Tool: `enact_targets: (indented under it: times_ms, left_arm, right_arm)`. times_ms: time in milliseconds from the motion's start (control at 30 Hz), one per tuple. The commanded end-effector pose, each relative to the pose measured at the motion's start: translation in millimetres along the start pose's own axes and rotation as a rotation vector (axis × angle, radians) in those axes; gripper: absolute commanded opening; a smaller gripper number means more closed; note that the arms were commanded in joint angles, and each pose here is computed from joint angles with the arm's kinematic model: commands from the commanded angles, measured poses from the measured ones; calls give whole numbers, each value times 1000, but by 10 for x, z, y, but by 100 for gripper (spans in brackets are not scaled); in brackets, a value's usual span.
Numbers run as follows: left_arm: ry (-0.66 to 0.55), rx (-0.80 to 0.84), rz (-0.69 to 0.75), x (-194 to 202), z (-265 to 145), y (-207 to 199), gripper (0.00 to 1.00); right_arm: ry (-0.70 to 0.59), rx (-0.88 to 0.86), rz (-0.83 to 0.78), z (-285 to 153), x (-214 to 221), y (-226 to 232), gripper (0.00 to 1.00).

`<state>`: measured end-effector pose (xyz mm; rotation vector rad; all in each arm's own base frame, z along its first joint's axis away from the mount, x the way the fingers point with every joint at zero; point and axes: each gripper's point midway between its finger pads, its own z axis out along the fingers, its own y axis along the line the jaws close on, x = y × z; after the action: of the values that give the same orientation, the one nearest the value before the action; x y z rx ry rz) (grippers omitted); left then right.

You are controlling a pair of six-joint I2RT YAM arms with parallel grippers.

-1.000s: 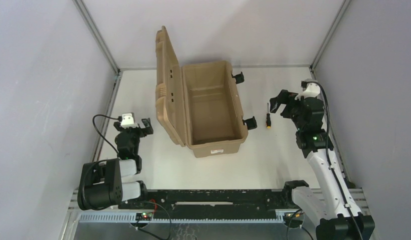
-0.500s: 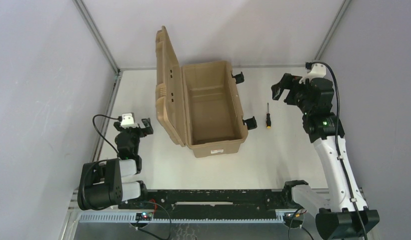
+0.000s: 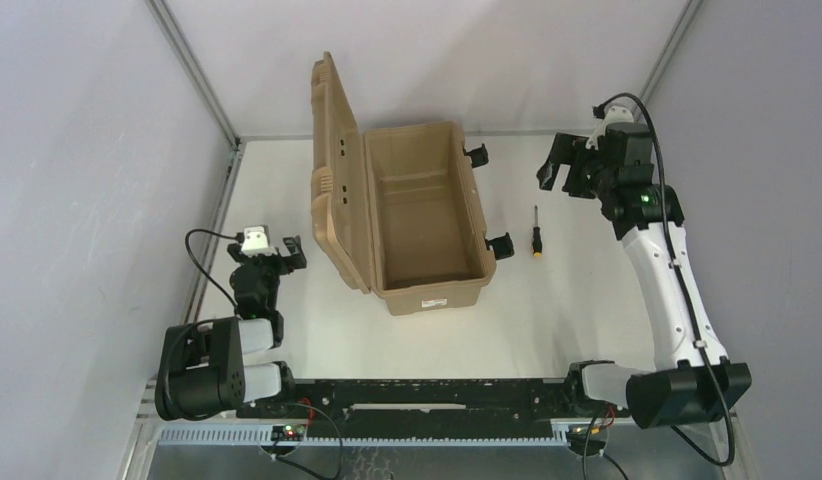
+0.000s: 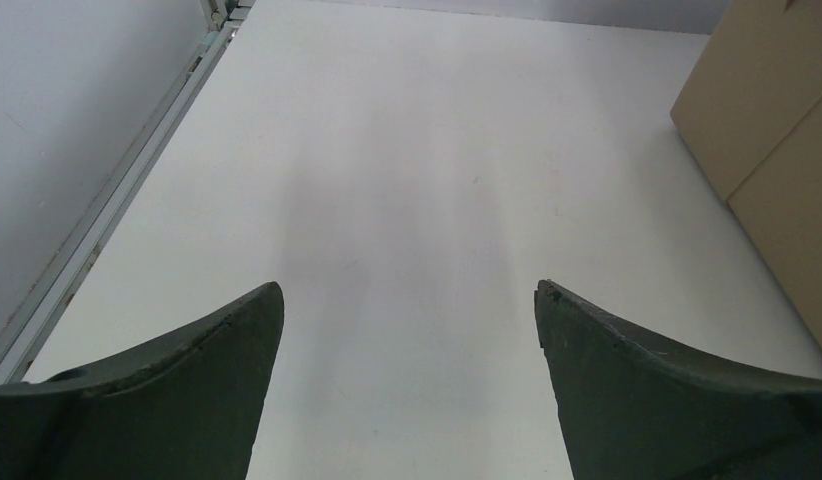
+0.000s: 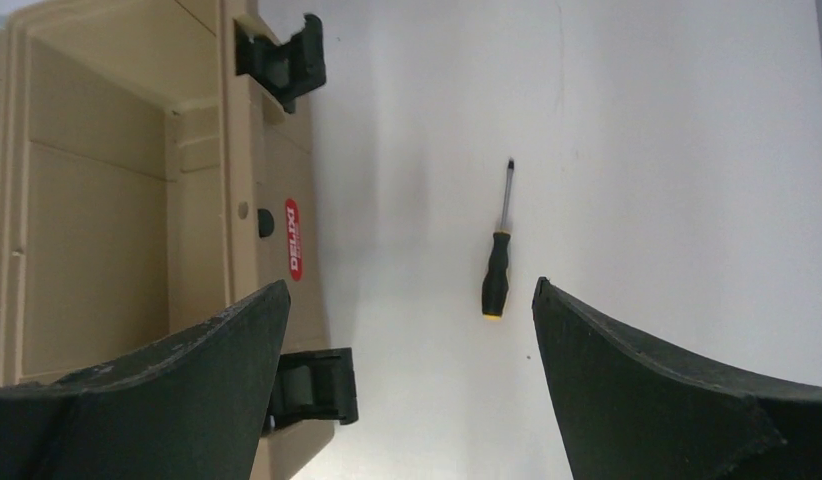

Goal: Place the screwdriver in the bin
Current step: Pick up the screwdriver from the center of the board.

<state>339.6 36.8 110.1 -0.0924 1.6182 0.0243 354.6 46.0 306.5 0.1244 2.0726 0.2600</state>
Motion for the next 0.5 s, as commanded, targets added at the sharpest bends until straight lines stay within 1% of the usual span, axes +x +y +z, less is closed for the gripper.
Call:
enact_targets:
  times_ms: [0,267,467]
  left_arm:
    - [-88,5,6,-297,90,-17,100]
    - [-88,4,6,-296,91,-17,100]
    - [-90,5,6,-305,94,-18,100]
  right_arm:
    - [72,47,-13,40,44,-88,99]
    - [206,81,-8,316,276,-174,99]
    - [311,115,-12,536,535,-263,98]
